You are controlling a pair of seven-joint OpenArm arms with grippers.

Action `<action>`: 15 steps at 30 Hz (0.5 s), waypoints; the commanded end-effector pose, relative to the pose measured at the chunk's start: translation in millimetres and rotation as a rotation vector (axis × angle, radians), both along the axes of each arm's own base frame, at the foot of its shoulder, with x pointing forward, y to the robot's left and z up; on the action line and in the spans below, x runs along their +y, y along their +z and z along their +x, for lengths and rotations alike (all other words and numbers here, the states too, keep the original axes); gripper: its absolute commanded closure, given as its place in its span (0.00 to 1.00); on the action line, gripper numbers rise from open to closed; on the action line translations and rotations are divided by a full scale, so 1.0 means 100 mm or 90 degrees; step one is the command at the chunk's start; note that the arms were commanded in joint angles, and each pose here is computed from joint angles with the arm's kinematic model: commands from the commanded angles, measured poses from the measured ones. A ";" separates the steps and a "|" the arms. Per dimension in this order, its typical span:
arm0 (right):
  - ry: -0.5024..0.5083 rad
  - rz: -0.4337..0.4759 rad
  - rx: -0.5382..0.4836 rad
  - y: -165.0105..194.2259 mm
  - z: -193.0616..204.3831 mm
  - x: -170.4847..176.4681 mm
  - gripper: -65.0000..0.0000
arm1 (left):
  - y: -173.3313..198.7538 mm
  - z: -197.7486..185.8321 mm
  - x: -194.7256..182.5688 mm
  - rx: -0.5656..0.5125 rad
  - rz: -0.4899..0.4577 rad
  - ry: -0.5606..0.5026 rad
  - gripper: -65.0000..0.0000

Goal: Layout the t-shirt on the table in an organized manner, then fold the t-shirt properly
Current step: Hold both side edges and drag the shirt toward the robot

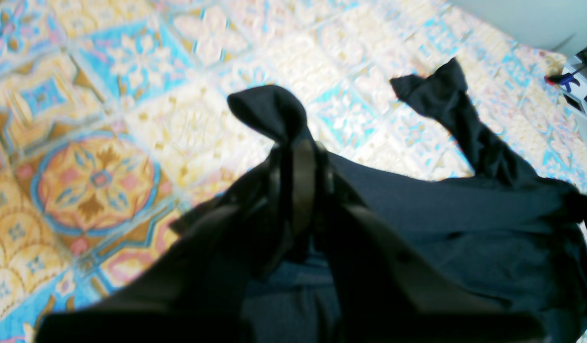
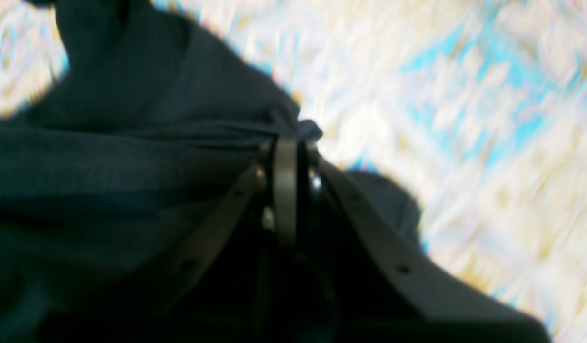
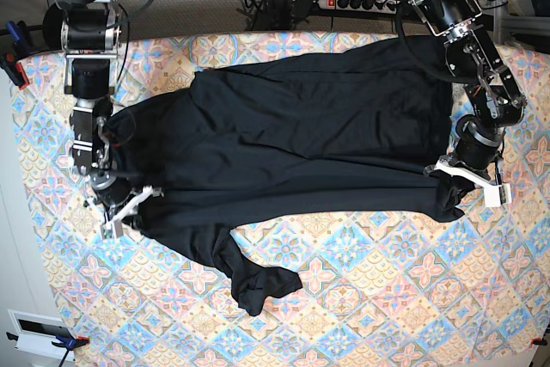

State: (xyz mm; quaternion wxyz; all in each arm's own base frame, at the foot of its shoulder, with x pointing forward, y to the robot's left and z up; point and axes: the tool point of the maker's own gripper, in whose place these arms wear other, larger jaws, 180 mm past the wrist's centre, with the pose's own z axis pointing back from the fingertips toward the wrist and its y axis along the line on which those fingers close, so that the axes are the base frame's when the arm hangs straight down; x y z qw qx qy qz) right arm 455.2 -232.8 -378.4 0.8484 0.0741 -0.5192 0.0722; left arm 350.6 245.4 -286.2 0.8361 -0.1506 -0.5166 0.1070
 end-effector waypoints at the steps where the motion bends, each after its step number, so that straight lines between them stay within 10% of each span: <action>1: -0.010 0.001 -0.064 0.35 0.19 -0.09 1.00 | 0.18 0.06 0.04 -0.037 0.011 0.001 1.00; 15: -0.008 0.003 -0.106 0.65 0.40 -0.07 1.00 | 0.31 0.16 0.07 -0.059 0.011 0.008 1.00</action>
